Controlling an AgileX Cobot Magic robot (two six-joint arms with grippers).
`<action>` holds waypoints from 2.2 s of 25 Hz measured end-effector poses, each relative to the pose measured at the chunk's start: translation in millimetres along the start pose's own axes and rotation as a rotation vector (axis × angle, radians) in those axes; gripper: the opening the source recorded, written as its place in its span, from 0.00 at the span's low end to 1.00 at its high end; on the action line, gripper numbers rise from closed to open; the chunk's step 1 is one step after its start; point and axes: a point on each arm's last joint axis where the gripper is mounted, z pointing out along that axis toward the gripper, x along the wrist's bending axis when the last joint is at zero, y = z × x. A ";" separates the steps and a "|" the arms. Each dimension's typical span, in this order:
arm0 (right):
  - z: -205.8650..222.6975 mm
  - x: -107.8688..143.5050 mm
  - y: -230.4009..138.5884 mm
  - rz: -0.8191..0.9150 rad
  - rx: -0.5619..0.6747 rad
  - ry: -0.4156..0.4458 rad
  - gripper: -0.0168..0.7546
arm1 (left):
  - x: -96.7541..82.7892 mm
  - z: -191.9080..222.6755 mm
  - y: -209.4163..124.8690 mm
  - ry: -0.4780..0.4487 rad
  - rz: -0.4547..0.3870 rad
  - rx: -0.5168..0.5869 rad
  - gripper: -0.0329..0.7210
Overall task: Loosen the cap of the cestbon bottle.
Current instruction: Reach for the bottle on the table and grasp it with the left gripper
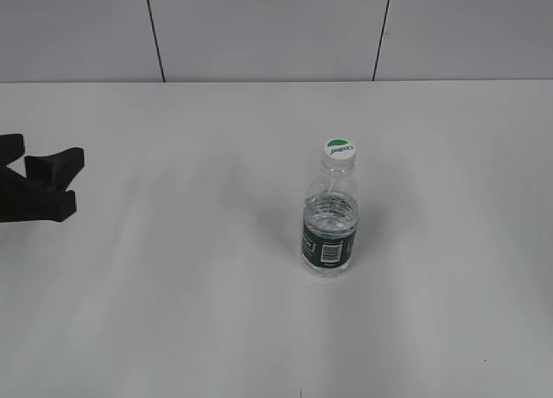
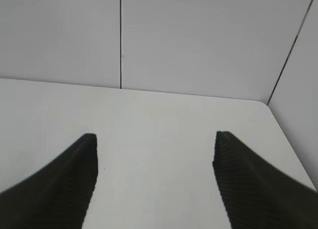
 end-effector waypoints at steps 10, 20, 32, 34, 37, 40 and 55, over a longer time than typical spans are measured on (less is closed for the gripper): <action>2.2 0.2 -1.4 0.008 0.012 0.002 0.74 | -31.1 37.2 -30.5 -0.340 -0.037 -0.060 0.66; 2.2 0.2 -1.4 0.022 0.012 0.001 0.74 | -39.9 84.5 -40.9 -0.850 0.090 -0.049 0.66; 2.2 0.2 -1.5 0.025 0.013 0.002 0.74 | -61.5 128.8 -42.8 -1.113 0.248 -0.053 0.80; 2.2 0.2 -1.5 0.025 0.013 0.002 0.74 | -72.4 133.1 -44.7 -1.141 0.247 -0.050 0.82; 2.2 0.2 -1.5 0.025 0.013 0.002 0.73 | -87.1 139.2 -43.5 -1.163 0.251 -0.063 0.82; 2.2 0.2 -1.5 0.025 0.013 0.002 0.71 | -96.5 144.4 -39.1 -1.172 0.260 -0.086 0.82; 2.2 0.2 -1.6 0.025 0.014 0.002 0.70 | -138.5 168.4 -37.5 -1.177 0.214 -0.067 0.82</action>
